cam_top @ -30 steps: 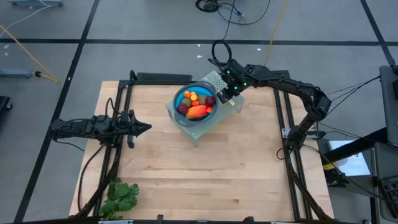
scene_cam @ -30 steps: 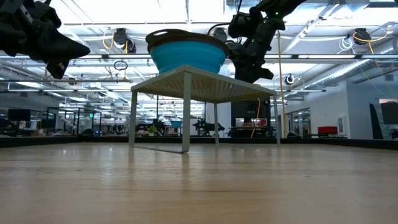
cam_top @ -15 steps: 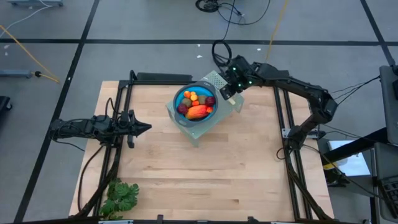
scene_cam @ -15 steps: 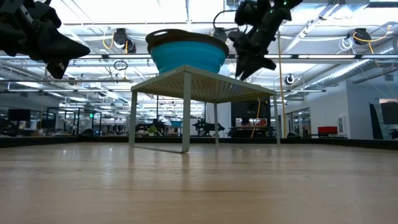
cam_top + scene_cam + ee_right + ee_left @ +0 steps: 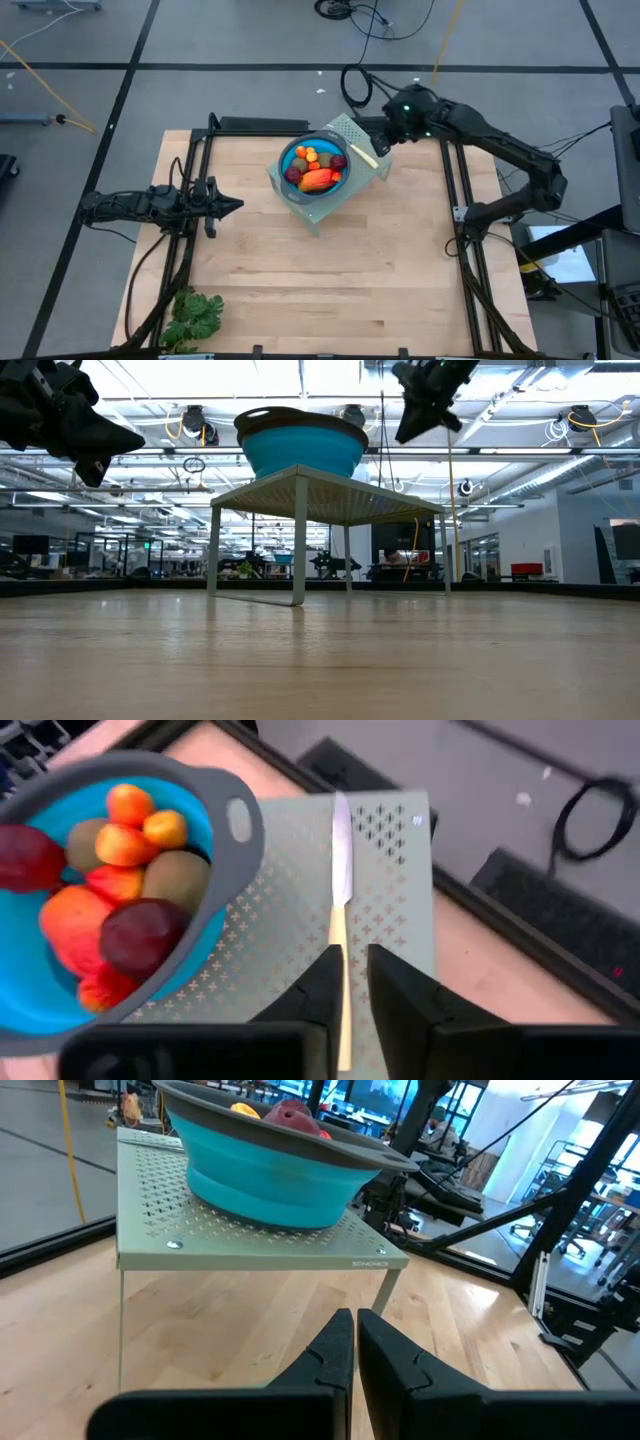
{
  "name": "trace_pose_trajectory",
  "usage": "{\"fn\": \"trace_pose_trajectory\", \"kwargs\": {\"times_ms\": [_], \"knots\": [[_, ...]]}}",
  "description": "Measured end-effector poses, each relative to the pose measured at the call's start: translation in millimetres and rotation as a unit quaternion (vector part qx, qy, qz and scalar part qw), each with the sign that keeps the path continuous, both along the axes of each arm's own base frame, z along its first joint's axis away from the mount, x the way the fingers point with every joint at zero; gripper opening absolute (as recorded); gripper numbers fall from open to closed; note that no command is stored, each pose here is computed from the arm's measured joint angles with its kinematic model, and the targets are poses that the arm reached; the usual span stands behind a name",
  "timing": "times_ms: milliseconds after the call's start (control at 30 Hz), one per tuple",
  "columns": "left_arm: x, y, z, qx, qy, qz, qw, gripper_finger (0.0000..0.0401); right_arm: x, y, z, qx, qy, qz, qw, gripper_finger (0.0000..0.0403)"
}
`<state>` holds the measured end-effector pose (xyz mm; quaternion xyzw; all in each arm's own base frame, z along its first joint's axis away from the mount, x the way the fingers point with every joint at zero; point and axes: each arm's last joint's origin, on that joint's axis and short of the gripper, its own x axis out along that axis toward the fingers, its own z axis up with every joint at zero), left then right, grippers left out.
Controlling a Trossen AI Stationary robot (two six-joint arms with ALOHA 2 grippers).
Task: Pick & Place Fruit
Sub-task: Return to Home Position
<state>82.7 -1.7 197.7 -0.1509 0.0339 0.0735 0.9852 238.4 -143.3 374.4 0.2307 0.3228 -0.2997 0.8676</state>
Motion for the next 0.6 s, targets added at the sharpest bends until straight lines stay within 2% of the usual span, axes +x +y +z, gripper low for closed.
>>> {"fn": "trace_pose_trajectory", "kwargs": {"times_ms": [167,433,600], "knots": [[0,0,0,-0.001,0.000,0.000,1.000,0.0017,-15,16,19,-0.054,-0.015,0.012,0.998,0.0004],[0,0,0,0.000,0.000,0.000,1.000,0.0017,-35,35,38,-0.107,-0.045,0.021,0.993,0.0001],[0,0,0,0.000,0.000,0.000,1.000,0.0017,-45,47,27,-0.125,-0.059,0.023,0.990,0.0001]]}}
